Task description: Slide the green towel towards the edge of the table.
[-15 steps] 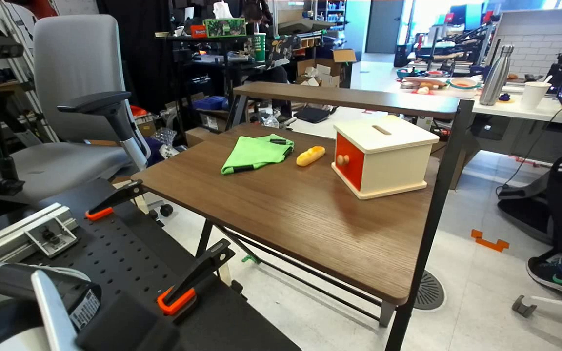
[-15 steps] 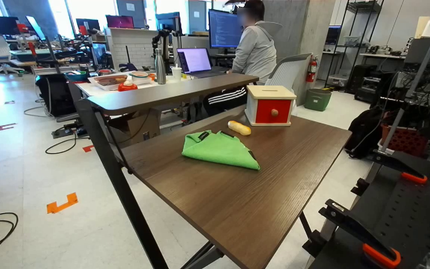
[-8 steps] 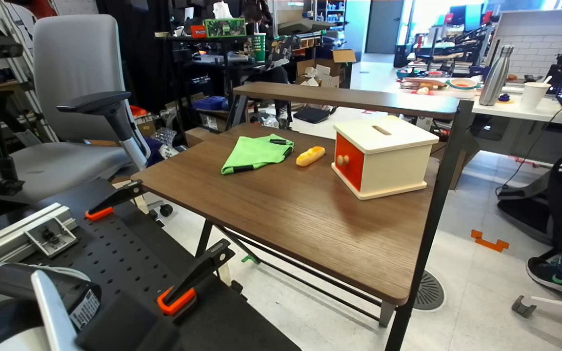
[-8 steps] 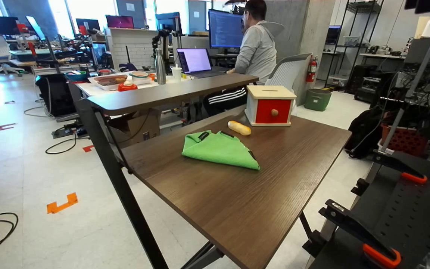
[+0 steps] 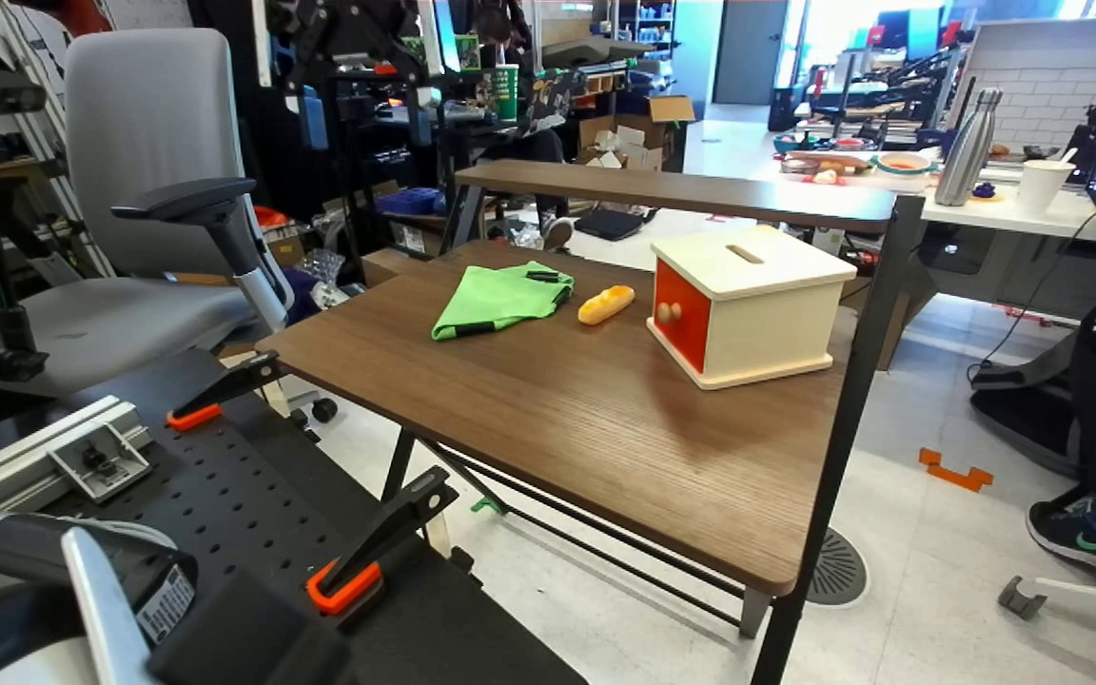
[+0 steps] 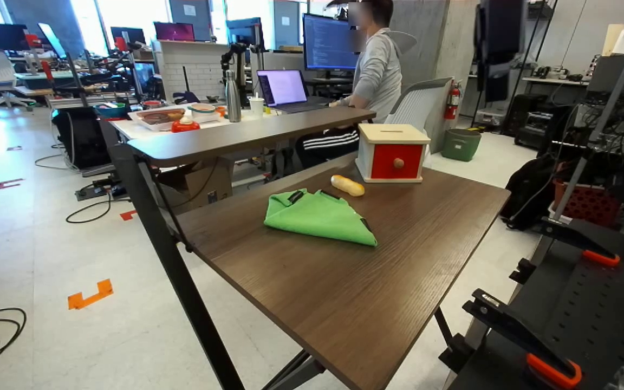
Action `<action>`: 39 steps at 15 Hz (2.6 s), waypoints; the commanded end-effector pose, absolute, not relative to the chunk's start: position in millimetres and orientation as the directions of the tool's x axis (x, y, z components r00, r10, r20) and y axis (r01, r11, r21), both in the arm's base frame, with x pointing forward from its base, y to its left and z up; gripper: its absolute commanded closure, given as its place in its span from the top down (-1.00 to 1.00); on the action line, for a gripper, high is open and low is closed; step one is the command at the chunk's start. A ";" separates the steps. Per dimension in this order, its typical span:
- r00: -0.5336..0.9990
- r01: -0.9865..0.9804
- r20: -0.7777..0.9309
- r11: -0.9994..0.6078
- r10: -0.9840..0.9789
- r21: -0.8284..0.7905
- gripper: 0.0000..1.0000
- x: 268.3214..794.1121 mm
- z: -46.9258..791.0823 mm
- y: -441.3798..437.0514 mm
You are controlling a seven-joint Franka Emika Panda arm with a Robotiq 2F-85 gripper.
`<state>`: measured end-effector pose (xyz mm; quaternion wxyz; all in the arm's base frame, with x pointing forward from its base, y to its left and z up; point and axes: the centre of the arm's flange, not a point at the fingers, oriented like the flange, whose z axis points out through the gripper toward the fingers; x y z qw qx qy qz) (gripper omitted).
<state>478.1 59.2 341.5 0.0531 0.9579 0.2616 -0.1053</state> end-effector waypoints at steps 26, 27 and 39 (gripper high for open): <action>0.889 0.456 0.026 -0.889 0.457 0.029 1.00 658.6 183.2 119.1; 0.895 0.444 0.020 -0.895 0.445 0.042 1.00 659.7 183.4 116.7; 0.866 0.499 -0.054 -0.856 0.497 0.137 1.00 659.8 117.3 144.2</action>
